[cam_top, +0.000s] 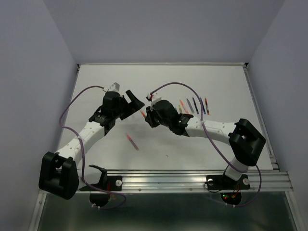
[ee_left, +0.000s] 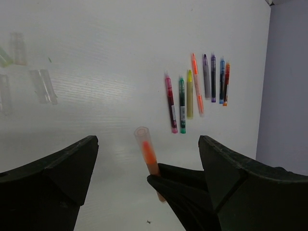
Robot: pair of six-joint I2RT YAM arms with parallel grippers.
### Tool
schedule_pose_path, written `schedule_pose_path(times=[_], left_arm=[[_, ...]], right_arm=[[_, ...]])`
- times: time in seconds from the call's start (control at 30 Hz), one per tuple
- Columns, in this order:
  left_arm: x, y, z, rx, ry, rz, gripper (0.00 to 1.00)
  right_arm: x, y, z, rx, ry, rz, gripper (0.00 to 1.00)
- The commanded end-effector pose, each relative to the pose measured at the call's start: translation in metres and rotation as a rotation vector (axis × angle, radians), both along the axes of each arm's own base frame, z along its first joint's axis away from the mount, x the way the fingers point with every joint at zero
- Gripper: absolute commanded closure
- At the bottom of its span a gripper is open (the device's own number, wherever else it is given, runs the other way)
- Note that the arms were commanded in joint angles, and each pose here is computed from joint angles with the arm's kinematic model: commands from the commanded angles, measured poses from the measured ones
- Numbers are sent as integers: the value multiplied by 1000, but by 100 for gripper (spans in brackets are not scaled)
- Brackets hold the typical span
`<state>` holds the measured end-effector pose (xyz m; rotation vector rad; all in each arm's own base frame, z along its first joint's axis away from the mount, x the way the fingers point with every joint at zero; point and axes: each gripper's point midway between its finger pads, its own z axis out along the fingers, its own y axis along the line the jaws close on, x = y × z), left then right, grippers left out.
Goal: Open the pen caps
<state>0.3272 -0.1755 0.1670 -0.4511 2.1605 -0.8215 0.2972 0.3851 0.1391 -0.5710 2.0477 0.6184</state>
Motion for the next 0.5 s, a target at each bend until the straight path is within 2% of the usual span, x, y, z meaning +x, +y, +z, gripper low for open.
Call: schedule_pose_path(times=[0.0, 0.1, 0.2, 0.3, 0.33, 0.47], left_arm=[[10, -19, 28, -64, -82, -31, 6], [10, -22, 24, -66, -72, -37, 12], [11, -26, 20, -68, -62, -46, 26], [13, -27, 22, -69, -67, -46, 33], [13, -28, 22, -71, -67, -47, 40], [14, -29, 21, -72, -67, -49, 46]], right_arm=[[17, 11, 48, 111, -85, -7, 99], [20, 10, 58, 147, -96, -14, 99], [19, 15, 70, 191, -113, 6, 99], [19, 18, 74, 204, -114, 15, 99], [18, 18, 76, 209, -117, 18, 99], [17, 21, 81, 229, -122, 30, 99]])
